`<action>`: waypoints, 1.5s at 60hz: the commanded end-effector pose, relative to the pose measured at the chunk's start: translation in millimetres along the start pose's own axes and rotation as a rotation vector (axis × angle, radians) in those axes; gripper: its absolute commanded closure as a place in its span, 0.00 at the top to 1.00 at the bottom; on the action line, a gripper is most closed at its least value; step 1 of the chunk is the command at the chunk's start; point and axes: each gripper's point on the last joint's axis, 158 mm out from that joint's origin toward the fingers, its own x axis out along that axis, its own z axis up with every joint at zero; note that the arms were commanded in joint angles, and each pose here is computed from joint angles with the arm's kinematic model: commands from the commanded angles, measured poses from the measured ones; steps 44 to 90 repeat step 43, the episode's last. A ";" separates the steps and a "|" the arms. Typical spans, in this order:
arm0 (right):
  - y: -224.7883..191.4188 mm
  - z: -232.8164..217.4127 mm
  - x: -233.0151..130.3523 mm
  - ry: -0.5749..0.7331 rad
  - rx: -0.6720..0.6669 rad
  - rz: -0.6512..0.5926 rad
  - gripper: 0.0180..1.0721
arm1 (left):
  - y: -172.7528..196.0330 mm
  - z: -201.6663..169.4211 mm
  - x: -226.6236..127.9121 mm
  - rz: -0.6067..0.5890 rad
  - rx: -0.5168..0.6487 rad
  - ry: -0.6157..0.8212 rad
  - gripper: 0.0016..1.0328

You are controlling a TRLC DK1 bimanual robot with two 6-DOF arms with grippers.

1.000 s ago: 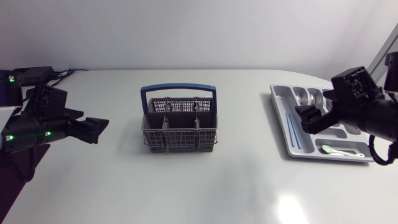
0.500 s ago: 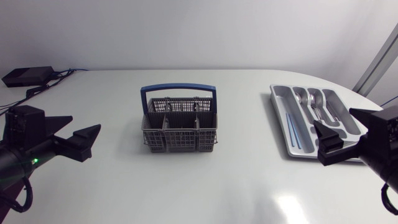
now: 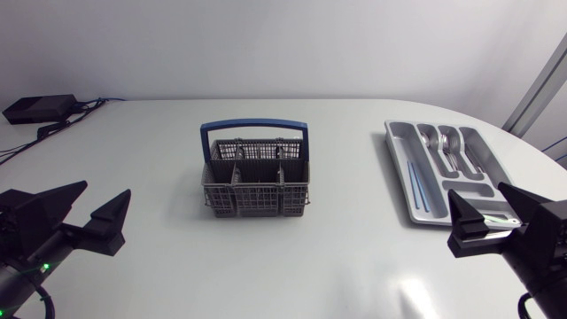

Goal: Unload the cutlery basket into the drawer organizer.

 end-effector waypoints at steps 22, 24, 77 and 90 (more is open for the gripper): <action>-2.4 -19.9 -1.5 -0.065 0.138 -0.023 0.95 | 13.3 -23.6 -9.3 0.096 -0.096 -0.091 0.94; -2.4 -19.9 -1.5 -0.065 0.138 -0.023 0.95 | 14.2 -24.8 -9.7 0.103 -0.101 -0.098 0.94; -2.4 -19.9 -1.5 -0.065 0.138 -0.023 0.95 | 16.6 -27.7 -10.4 0.117 -0.113 -0.116 0.94; -2.4 -19.9 -1.5 -0.065 0.138 -0.023 0.95 | 16.6 -27.7 -10.4 0.117 -0.113 -0.116 0.94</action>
